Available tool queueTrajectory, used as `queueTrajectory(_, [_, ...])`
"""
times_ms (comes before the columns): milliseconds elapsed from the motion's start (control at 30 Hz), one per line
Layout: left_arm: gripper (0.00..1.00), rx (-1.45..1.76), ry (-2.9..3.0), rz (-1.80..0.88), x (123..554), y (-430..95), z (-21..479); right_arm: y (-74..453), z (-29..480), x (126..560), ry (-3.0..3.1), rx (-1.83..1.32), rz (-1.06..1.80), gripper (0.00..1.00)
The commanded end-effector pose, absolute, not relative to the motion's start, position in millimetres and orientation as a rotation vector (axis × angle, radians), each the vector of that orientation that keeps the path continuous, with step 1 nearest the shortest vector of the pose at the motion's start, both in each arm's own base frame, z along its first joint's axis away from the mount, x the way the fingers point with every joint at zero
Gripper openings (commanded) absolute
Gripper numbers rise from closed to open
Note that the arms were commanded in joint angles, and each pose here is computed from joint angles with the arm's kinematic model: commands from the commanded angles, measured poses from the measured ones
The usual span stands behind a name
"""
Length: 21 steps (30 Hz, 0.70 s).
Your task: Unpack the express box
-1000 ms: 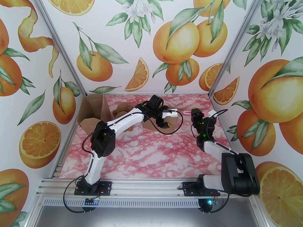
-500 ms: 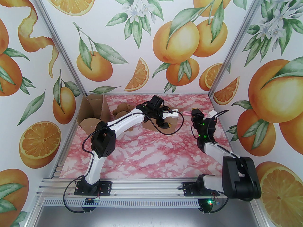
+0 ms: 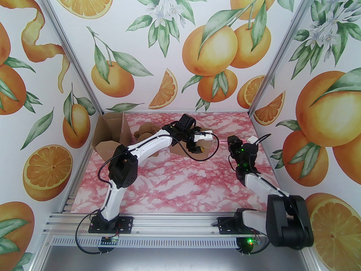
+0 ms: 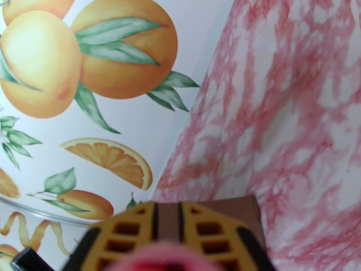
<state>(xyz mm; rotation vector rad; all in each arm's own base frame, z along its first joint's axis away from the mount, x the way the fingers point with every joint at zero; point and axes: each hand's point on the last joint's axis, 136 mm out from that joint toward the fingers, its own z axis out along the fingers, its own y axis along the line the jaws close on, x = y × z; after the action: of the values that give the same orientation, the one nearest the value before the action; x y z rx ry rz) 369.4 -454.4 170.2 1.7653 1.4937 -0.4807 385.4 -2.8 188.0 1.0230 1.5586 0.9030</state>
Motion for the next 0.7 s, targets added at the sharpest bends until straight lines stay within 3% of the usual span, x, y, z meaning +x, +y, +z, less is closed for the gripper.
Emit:
queueTrajectory(0, [0.85, 1.769, 1.54, -0.484, 364, -445, 171, -8, 178, 384, 1.626, 1.015, 0.815, 0.0])
queueTrajectory(167, [0.86, 1.767, 1.541, -0.492, 364, -445, 170, -6, 187, 391, 1.581, 0.992, 0.86, 0.0])
queueTrajectory(467, [0.86, 1.768, 1.537, -0.495, 364, -447, 169, -31, 245, 367, 1.496, 0.927, 0.655, 0.0])
queueTrajectory(667, [0.86, 1.767, 1.535, -0.501, 364, -447, 170, -28, 263, 372, 1.428, 0.91, 0.726, 0.0])
